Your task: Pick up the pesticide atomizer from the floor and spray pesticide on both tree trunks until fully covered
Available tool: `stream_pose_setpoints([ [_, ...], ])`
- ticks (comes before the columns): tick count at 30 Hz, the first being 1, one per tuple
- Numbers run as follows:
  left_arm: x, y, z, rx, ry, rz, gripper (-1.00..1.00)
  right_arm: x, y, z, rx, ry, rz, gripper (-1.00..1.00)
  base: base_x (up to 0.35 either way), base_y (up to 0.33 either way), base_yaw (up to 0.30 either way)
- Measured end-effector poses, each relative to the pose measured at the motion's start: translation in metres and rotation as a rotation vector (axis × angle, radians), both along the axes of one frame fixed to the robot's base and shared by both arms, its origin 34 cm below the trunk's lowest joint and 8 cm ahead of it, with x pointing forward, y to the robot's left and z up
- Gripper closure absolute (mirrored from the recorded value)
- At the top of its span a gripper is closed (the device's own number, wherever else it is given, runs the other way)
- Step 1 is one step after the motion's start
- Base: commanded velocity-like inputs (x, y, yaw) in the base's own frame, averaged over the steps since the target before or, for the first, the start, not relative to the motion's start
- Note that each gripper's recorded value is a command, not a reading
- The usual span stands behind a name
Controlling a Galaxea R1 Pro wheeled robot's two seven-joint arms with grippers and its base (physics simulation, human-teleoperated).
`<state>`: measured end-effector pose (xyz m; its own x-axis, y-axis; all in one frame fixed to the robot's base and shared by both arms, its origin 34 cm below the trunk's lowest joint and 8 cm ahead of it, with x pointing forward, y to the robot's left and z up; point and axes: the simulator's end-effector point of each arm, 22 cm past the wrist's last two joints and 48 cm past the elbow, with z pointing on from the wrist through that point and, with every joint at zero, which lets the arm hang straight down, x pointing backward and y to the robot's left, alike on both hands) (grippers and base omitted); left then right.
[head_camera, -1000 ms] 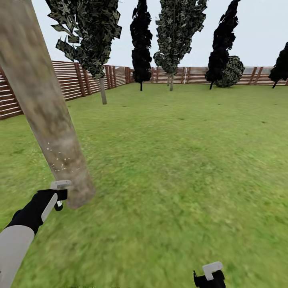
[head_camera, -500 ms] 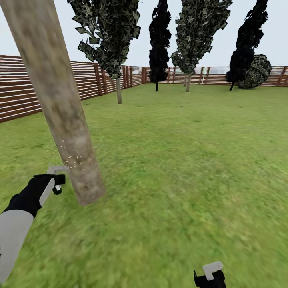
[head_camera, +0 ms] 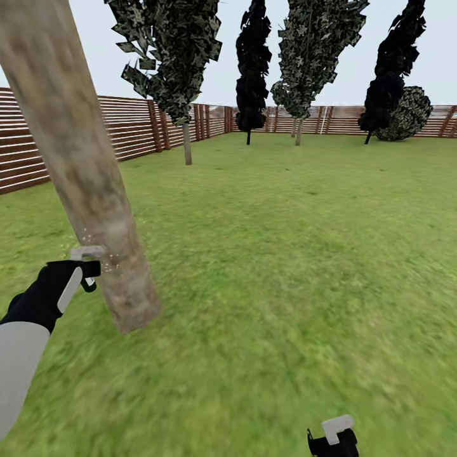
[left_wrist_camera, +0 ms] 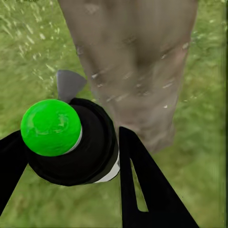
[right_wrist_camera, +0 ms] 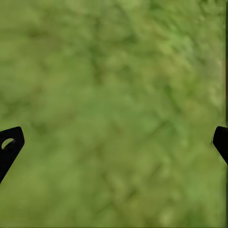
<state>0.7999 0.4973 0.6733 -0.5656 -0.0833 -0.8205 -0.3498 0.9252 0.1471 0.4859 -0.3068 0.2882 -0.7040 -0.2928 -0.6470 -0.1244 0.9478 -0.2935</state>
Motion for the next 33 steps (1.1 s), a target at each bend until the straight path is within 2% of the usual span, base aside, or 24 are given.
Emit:
stream_pose_setpoints([
  [11, 0.0000, 0.0011, 0.0009, 0.002, -0.003, 0.003, 1.00, 0.0000, 0.0005, -0.0001, 0.000, 0.000, 0.000, -1.00, 0.156, -0.236, 0.006],
  [18, 0.0009, 0.0010, 0.0034, 0.003, -0.007, 0.002, 1.00, 0.0001, 0.0007, -0.0001, 0.000, 0.000, 0.001, -1.00, 0.121, -0.251, 0.241],
  [33, 0.0007, -0.0001, 0.0027, 0.005, -0.006, 0.001, 1.00, -0.0001, -0.0019, 0.0000, -0.002, 0.000, -0.002, -1.00, 0.020, -0.271, 0.025],
])
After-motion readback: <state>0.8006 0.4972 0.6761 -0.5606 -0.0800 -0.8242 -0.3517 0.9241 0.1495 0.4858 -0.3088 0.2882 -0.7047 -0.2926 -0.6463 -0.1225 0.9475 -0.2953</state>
